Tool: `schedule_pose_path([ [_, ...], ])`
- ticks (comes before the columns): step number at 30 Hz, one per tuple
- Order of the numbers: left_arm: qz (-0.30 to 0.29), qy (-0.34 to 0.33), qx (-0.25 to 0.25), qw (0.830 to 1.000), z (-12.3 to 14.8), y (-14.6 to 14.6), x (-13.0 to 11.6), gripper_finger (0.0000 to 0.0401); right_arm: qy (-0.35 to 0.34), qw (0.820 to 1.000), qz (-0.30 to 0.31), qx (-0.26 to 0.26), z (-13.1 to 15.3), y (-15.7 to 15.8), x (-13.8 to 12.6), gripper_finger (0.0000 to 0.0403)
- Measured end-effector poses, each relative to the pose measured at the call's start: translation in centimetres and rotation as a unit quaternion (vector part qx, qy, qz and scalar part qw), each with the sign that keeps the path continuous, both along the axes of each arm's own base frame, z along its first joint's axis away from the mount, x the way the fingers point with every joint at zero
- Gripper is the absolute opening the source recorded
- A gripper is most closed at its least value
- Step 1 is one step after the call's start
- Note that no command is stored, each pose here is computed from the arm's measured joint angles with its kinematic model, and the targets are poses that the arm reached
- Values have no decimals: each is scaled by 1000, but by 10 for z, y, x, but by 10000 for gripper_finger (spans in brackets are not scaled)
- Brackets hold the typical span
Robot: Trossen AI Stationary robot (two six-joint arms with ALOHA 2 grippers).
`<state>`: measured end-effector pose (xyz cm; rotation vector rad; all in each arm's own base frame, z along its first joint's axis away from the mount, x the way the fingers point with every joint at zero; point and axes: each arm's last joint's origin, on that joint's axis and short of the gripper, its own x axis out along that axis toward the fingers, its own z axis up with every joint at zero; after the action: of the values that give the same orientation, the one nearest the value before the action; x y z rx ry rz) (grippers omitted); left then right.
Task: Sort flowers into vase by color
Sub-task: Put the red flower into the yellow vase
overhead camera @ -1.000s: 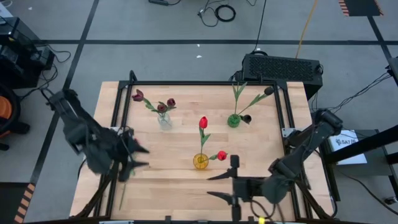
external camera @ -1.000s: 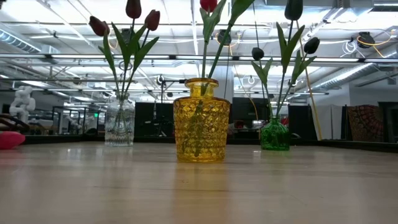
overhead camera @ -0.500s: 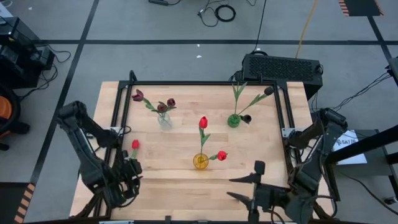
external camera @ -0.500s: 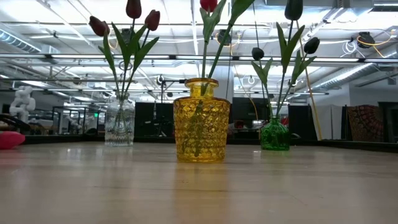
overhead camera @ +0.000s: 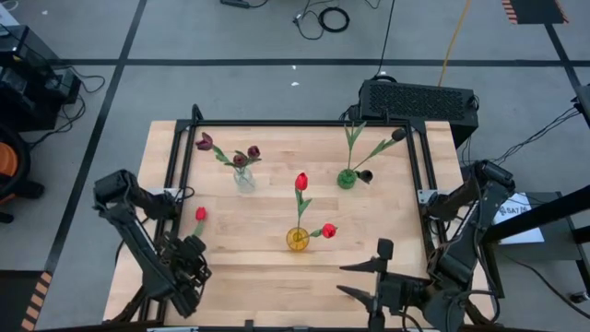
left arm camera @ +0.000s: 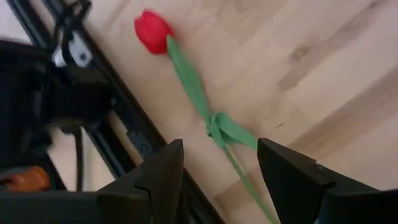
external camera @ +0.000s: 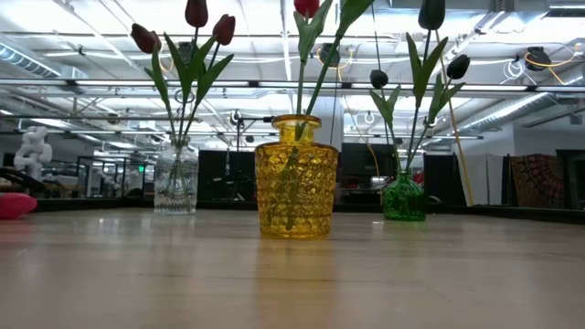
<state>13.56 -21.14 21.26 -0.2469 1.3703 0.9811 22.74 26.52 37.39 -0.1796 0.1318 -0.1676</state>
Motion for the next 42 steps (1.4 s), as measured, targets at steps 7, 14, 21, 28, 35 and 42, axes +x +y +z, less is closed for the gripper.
schedule_pose_path([
  [7, 45, 18, -5, 999, -38, 16, -6, 212, 0, 1000, 0, 0, 0, 0, 0, 173],
  [14, 47, 17, -42, 998, -56, 31, -14, 211, 1, 1000, 0, -3, 0, 0, 1, 173],
  [21, 51, 19, -101, 993, -73, 35, -18, 169, 1, 1000, 0, -3, 0, -1, 1, 173],
  [28, 28, 16, -120, 992, -76, 33, -18, 119, 1, 1000, 0, -3, 0, -1, 1, 173],
  [35, -20, -3, -120, 993, -75, 30, -14, 59, 1, 1000, 0, -3, 0, -1, 1, 173],
  [42, -99, -51, -97, 989, -57, 20, -2, 11, 1, 1000, -1, -5, 0, -1, 1, 173],
])
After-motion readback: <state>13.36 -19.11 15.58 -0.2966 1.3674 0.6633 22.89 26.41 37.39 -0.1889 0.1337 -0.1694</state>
